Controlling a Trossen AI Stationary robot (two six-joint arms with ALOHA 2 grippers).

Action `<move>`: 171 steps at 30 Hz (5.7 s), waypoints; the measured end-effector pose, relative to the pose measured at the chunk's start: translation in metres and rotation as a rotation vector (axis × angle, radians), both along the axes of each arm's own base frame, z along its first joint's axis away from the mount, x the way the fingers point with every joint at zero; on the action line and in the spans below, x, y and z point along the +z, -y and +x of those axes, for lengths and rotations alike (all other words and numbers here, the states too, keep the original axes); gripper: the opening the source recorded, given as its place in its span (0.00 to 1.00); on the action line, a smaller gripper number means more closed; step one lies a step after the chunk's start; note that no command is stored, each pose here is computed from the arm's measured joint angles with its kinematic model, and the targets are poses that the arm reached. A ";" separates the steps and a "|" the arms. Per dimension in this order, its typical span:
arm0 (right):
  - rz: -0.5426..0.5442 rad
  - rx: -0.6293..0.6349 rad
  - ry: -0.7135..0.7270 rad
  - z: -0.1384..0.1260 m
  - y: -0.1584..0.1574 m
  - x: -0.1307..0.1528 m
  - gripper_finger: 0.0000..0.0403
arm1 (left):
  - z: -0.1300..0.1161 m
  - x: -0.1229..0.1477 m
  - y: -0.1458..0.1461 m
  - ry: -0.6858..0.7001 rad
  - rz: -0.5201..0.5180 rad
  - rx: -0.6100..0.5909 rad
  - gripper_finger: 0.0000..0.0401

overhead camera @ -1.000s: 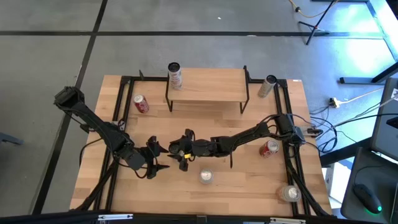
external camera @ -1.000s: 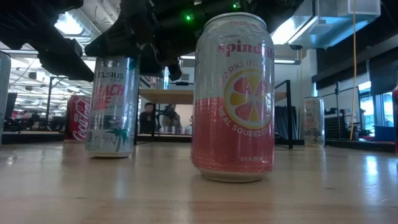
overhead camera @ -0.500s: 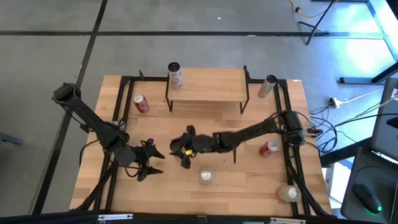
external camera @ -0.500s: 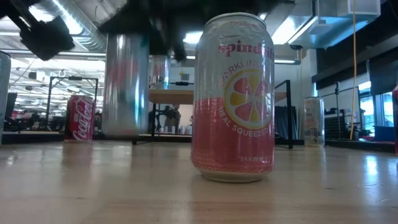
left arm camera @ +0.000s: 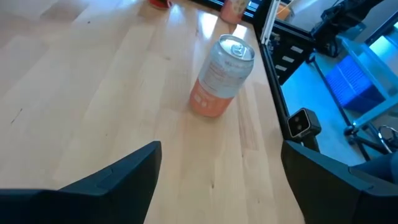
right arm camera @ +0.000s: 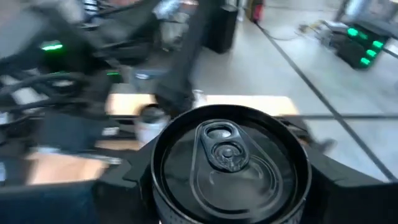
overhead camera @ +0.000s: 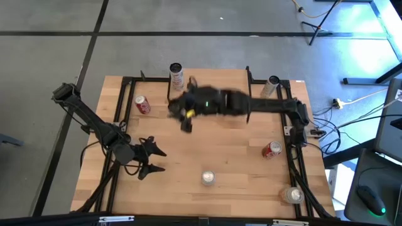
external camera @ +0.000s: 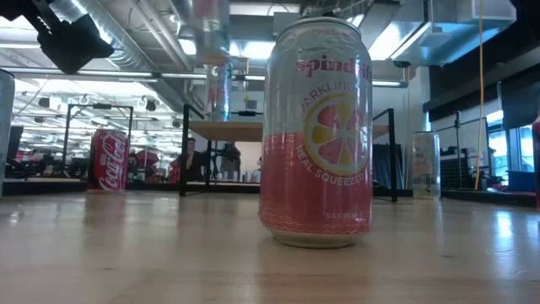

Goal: Place canned beverage on shelf
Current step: Put the white soda can aligned with the other white soda can on the shelf, then put the left orange white soda can on the shelf

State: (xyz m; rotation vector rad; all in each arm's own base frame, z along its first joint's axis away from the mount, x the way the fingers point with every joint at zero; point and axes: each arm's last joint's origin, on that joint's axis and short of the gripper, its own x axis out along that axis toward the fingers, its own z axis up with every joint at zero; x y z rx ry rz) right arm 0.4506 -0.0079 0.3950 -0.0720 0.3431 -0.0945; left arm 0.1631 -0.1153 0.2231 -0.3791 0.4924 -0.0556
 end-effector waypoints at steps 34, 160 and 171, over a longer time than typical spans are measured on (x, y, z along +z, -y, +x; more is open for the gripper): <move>0.019 -0.073 0.017 0.032 0.129 -0.048 0.57 | 0.002 0.002 -0.002 0.034 -0.018 0.068 0.79; 0.204 0.165 -0.240 -0.155 -0.192 -0.240 0.75 | 0.156 -0.057 0.072 -0.187 0.033 0.201 0.79; 0.209 0.202 -0.133 -0.137 -0.190 -0.253 0.75 | 0.163 -0.056 0.063 -0.198 0.002 0.183 0.79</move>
